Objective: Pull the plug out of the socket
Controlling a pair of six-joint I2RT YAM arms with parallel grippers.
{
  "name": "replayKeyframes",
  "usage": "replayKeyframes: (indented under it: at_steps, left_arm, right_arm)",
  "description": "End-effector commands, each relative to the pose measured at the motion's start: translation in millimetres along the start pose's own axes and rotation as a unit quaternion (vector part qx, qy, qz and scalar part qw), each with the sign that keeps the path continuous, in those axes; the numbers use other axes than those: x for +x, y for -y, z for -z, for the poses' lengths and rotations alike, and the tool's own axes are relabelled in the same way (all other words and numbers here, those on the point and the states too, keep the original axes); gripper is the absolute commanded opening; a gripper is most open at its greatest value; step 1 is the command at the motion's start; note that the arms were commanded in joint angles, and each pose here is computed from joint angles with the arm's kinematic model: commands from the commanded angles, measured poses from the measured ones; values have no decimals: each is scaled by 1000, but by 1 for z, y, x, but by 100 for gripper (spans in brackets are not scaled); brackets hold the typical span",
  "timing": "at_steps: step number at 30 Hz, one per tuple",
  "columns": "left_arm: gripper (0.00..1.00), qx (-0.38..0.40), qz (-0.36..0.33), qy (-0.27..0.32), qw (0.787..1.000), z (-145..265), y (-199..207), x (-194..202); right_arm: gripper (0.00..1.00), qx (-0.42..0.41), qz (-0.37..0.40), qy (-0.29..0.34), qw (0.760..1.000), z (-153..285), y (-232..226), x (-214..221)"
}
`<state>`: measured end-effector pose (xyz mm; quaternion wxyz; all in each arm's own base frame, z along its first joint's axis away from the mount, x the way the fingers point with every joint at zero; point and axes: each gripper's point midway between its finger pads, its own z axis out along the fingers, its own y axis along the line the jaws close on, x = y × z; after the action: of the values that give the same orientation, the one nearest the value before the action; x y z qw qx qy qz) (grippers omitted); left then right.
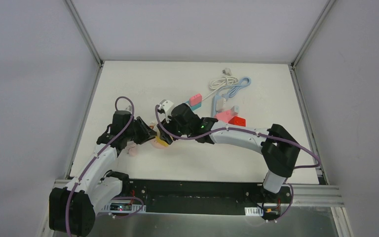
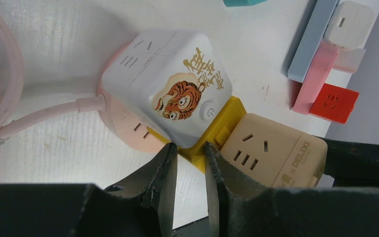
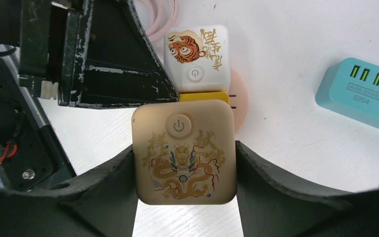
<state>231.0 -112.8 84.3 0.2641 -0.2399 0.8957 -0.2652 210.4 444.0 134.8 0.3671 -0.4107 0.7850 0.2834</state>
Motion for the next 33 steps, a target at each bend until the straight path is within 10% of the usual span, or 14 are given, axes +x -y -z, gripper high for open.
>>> replayKeyframes:
  at_steps: [1,14,22,33]
  left_arm:
    - [25,-127,2,-81,989,-3,-68,48]
    - [25,-131,3,-92,987,-4,-71,53]
    - [25,-122,3,-94,988,-6,-70,55]
    - [26,-111,-7,-95,989,-5,-68,55]
  right_arm:
    - [0,-169,-76,156,970,56,-50,-105]
    - [0,-66,46,117,990,32,-48,-84]
    - [0,-178,-78,158,968,58,-49,-108]
    - [0,-100,2,129,987,38,-56,-106]
